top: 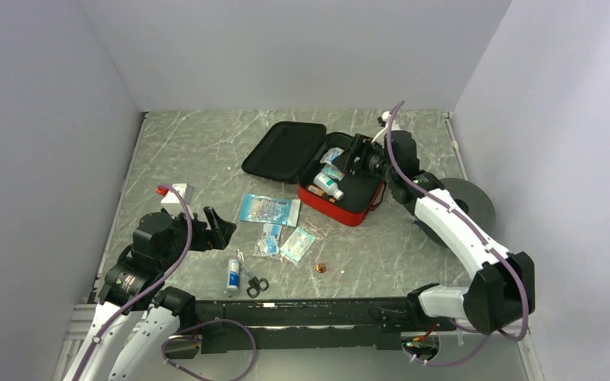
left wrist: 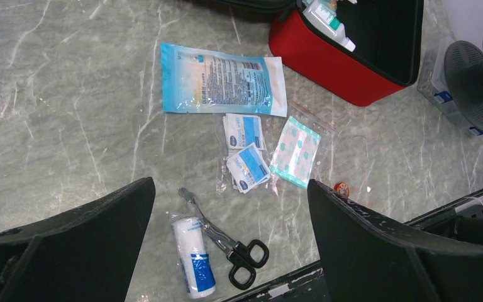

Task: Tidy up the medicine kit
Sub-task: Place the medical item at the medicine box, then pick up the medical item at the center of the board.

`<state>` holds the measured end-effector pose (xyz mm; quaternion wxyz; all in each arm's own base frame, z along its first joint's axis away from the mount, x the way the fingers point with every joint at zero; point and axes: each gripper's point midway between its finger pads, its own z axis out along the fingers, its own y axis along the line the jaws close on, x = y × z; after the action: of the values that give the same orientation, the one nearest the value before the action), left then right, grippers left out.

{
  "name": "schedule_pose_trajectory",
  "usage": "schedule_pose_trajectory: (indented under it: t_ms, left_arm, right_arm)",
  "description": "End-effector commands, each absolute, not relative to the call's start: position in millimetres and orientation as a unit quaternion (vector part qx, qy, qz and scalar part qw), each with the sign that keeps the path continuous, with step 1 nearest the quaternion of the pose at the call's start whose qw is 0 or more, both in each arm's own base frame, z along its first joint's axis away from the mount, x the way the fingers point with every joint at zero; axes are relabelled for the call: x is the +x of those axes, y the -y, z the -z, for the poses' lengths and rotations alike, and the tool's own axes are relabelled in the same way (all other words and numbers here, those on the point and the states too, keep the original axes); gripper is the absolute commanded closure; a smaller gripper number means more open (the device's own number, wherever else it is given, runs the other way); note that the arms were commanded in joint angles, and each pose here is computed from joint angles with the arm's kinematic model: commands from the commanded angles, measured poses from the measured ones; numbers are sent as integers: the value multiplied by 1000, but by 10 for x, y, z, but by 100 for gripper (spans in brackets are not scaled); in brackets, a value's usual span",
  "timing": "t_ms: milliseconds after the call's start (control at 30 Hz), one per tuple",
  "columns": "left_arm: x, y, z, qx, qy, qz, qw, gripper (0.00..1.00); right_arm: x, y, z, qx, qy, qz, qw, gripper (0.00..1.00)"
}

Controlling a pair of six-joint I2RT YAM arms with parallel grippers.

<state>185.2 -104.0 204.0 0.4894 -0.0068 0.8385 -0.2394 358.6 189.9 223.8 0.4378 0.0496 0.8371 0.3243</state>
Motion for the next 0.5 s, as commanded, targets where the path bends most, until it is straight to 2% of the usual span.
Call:
schedule_pose_trajectory:
  t_ms: [0,467]
  left_arm:
    - [1889,1049,-2211,-5,-825,245,509,1]
    - [1892,1052,-2199,-6,-827,245,506,1]
  right_arm:
    - [3393,-2002,-2552,-4,-830,-296,473,32]
    - [2925,-2688,-2438,-120,-835,-287,455,29]
